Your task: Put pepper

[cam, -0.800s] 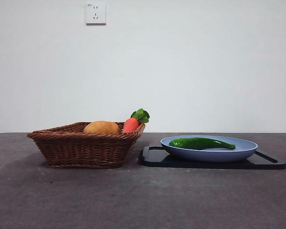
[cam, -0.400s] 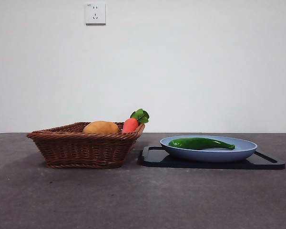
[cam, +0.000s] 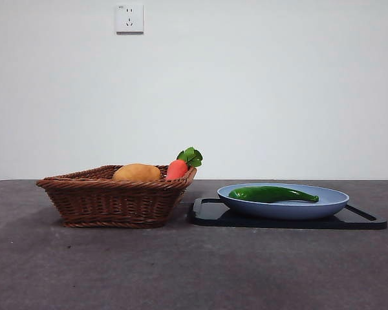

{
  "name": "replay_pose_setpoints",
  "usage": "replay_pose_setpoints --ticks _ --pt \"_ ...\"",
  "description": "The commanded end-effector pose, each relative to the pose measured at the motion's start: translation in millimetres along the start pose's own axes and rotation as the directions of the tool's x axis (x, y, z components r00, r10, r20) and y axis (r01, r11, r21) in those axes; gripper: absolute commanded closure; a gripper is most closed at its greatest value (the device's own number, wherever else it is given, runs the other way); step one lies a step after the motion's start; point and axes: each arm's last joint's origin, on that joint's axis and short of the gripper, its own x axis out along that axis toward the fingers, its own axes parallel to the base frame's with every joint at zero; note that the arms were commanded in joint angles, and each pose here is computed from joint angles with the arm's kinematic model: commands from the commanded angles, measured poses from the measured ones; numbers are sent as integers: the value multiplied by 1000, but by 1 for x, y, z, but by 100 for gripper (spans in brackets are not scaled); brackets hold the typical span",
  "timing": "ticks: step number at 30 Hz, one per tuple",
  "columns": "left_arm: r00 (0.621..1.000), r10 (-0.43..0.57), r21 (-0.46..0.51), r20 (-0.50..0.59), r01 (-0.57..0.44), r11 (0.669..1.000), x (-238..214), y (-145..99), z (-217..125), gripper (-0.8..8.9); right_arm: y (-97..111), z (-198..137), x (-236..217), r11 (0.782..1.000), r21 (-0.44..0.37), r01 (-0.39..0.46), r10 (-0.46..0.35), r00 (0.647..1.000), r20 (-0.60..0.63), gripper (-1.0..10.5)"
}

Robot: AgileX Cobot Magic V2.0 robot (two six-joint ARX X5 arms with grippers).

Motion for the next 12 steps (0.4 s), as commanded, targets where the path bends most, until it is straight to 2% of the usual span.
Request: replay_pose_setpoints --ticks 1,5,9,12 --pt "1000 2 -6 -6 -3 1000 1 0 -2 806 -2 -29 10 1000 -11 13 -12 997 82 936" --pt "1000 2 -6 -6 -3 1000 1 0 -2 806 -3 -80 23 999 7 42 -42 991 125 936" --pt "1000 2 -6 -6 -2 1000 1 0 -2 806 -4 -124 33 994 88 61 -70 992 100 936" --pt "1000 2 -6 -6 -2 1000 1 0 -2 806 -3 -146 37 992 111 58 -66 995 69 936"
